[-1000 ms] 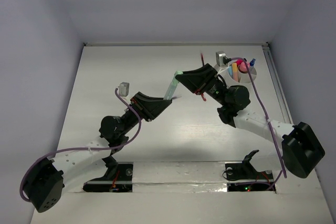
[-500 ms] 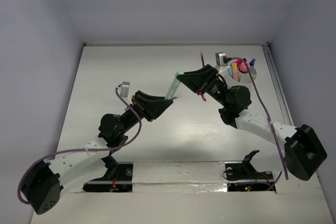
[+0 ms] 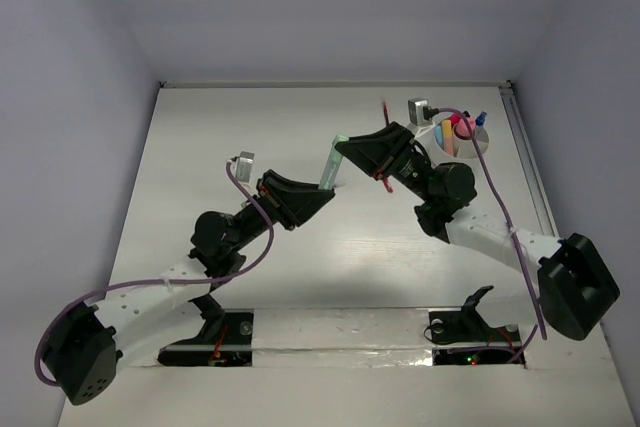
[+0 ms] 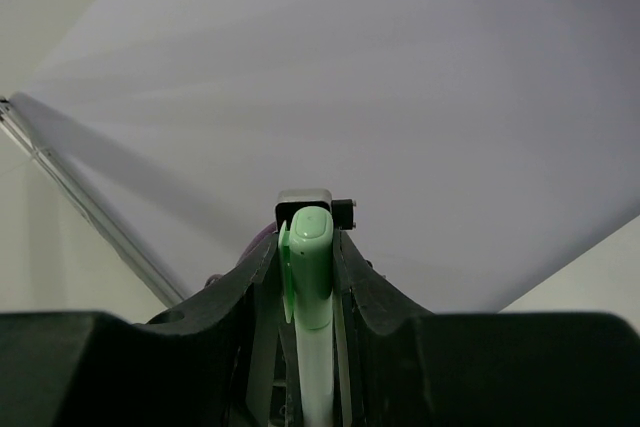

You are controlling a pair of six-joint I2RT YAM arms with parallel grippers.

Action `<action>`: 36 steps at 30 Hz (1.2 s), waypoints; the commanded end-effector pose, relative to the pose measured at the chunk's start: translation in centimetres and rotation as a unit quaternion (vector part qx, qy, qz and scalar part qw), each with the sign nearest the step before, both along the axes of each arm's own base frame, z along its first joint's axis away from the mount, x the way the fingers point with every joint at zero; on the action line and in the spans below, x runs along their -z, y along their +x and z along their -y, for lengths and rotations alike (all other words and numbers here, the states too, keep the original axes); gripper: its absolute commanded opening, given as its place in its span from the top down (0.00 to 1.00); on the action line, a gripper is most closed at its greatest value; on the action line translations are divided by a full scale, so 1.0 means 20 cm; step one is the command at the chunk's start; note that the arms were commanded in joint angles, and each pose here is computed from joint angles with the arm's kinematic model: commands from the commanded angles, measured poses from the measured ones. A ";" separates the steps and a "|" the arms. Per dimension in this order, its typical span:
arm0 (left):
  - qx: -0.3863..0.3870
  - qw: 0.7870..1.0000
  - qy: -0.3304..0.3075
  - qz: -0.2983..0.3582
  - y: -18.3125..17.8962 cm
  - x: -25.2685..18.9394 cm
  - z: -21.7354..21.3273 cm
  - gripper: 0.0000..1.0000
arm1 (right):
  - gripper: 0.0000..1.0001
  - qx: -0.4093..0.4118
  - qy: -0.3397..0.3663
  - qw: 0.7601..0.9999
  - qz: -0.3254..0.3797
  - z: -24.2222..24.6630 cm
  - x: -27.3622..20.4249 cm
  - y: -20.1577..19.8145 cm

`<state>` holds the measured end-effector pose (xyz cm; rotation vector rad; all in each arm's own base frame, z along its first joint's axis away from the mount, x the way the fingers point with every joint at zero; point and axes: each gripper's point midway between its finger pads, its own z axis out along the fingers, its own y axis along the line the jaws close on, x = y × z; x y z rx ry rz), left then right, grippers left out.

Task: Sort the stationery into containers
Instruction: Close the pen cap on the pen.

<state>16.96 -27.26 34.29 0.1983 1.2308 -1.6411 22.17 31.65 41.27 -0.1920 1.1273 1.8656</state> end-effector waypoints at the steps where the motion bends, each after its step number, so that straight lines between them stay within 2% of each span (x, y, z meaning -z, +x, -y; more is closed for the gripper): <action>1: -0.029 0.992 -0.082 0.093 -0.06 -0.39 -0.11 1.00 | 1.00 -0.082 -0.067 0.994 0.012 -0.11 0.12 -0.19; 14: -0.063 0.985 -0.085 0.136 -0.06 -0.57 -0.15 1.00 | 1.00 -0.068 -0.199 0.977 -0.039 -0.18 0.43 -0.21; 23: -0.078 0.978 -0.090 0.173 -0.07 -0.71 -0.18 1.00 | 1.00 -0.091 -0.225 0.969 -0.053 -0.24 0.59 -0.29; 36: -0.103 0.968 -0.103 0.206 -0.12 -0.87 -0.26 1.00 | 1.00 -0.102 -0.270 0.951 -0.115 -0.19 0.94 -0.39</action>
